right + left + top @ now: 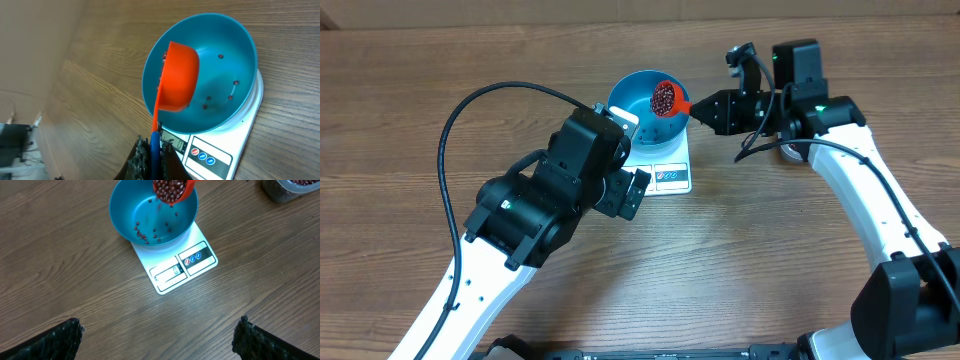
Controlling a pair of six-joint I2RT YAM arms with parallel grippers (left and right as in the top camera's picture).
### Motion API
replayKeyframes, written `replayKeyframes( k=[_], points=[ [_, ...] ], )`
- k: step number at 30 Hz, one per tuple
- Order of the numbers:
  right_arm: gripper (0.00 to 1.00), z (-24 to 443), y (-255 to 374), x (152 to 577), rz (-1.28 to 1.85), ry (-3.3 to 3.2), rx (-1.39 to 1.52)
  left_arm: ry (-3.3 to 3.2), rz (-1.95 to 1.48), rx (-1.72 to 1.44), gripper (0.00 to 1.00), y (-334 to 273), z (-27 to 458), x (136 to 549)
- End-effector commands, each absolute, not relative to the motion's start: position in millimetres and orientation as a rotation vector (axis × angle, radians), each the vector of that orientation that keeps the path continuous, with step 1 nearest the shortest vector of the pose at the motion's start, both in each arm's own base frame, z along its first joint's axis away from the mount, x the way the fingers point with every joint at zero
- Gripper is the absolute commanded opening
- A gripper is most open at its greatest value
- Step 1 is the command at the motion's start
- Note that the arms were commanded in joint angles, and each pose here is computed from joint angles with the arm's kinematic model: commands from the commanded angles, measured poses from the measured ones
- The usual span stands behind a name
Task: Scoop item into bowl and weigh 150g on scale
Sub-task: 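Tilt the scoop with the right gripper to pour beans into the bowl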
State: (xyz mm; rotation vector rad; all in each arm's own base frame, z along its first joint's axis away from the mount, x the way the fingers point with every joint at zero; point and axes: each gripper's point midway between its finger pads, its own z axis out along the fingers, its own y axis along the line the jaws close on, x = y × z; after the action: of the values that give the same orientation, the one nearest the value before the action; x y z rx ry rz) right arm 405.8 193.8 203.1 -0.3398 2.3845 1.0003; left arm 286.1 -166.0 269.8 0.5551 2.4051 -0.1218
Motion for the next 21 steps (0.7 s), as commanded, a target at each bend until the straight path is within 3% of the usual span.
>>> replayKeyframes(
  k=[1,21],
  points=[
    [0.04,222.4,196.8,411.4,0.931,2.332,-0.369,2.401,-0.123,0.568,1.00,-166.2,270.5,287.9],
    [0.04,219.8,198.1,408.2,0.932,2.349,-0.369,2.401,-0.123,0.568,1.00,-166.2,270.5,287.9]
  ],
)
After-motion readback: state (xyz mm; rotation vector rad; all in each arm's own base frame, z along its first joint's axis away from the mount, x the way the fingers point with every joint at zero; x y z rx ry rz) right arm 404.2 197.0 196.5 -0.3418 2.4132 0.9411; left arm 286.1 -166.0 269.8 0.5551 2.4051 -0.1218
